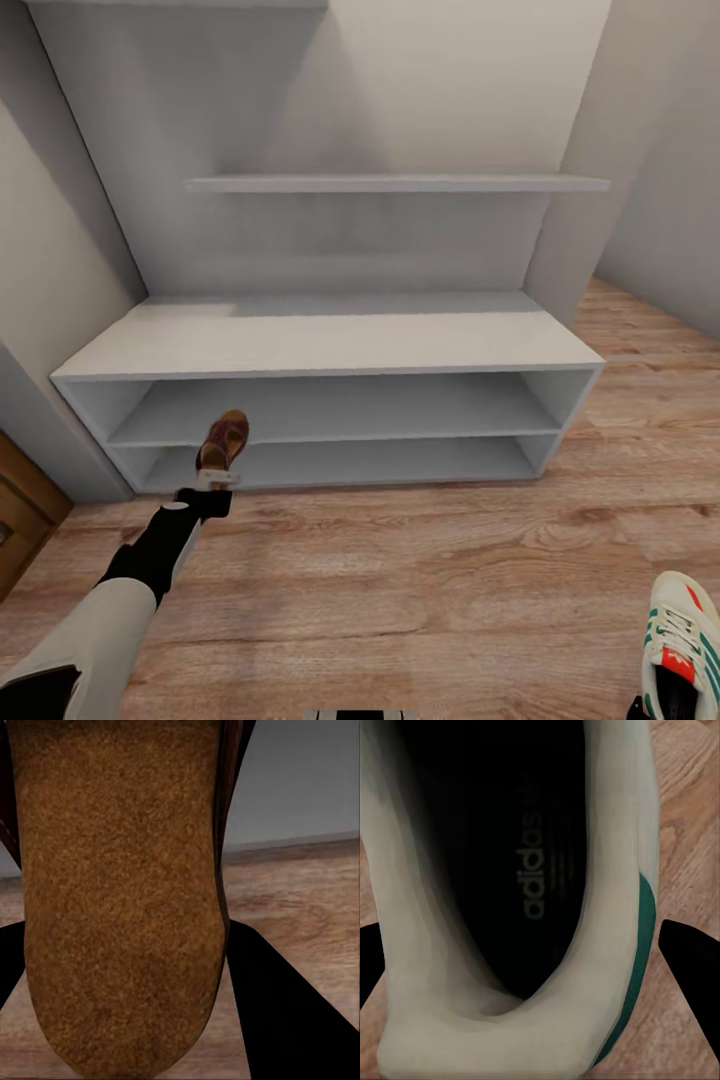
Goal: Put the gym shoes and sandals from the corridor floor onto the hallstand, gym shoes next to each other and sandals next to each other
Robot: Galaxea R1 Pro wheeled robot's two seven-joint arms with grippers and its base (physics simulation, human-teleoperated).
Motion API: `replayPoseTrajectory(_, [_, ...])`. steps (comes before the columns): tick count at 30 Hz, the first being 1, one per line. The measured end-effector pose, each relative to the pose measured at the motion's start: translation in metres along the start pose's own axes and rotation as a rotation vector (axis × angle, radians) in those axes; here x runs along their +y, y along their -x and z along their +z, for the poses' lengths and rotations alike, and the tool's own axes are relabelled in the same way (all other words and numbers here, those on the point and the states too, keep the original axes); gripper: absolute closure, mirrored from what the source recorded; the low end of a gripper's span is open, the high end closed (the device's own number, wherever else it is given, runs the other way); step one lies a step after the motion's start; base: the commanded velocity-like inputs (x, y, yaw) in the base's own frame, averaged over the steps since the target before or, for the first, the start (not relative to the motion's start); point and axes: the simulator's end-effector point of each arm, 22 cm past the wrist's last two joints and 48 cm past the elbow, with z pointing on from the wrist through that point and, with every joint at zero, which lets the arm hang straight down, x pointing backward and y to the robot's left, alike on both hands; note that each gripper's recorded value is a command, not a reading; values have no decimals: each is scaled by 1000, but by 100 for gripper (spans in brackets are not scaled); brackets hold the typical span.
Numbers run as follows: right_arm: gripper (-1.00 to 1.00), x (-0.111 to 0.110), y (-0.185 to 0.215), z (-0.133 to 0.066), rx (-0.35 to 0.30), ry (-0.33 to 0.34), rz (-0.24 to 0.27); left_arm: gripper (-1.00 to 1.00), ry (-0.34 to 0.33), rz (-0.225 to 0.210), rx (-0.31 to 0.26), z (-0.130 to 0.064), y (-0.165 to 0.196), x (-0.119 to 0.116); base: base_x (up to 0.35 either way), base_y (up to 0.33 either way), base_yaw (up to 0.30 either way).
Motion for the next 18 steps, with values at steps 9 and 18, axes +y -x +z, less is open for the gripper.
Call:
replayPoseTrajectory(9, [100, -1, 1, 1, -2, 3, -9, 100, 79, 3, -25, -3, 8, 17, 0, 0, 0])
replayPoseTrajectory(18, [100, -2, 0, 1, 0, 2, -10, 100, 204, 10, -27, -7, 9, 40, 0, 0, 0])
